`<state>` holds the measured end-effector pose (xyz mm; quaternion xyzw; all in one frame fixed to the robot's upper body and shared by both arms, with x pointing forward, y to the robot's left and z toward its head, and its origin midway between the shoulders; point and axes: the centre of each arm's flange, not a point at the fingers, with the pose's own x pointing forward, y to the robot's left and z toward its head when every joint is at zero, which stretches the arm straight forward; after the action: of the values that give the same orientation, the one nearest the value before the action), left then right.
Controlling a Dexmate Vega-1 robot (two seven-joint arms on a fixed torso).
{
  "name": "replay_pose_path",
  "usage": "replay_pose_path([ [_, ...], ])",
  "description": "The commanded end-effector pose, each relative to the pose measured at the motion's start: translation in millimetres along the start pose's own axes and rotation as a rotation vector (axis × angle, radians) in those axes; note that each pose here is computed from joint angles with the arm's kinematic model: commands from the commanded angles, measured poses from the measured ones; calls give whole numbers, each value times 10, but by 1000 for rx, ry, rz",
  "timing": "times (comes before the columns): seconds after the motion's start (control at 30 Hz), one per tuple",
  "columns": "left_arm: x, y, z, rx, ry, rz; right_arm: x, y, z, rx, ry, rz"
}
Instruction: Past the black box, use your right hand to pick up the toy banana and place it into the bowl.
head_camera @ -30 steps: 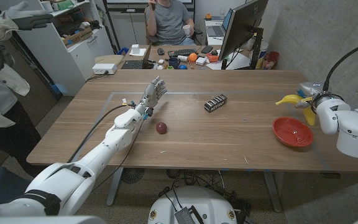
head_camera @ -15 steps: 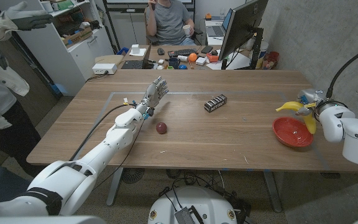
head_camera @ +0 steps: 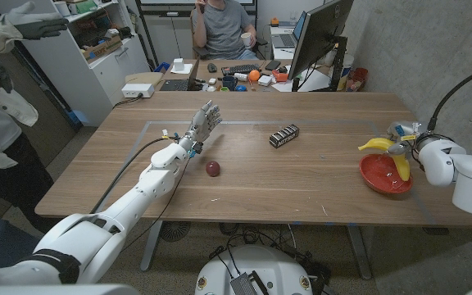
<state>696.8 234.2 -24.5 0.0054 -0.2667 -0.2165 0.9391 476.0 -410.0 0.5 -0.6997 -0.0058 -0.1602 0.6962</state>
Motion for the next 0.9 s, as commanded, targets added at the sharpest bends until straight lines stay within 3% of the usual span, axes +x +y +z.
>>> replay_pose_path([
  [0.03,-19,29,7,-3,-2,8,75,13,14,48,-13,78],
  [0.43,-32,45,-1,-3,2,13,204,136,-115,115,47,195],
  [0.9,-31,51,18,2,1,11,259,233,-168,152,57,248],
])
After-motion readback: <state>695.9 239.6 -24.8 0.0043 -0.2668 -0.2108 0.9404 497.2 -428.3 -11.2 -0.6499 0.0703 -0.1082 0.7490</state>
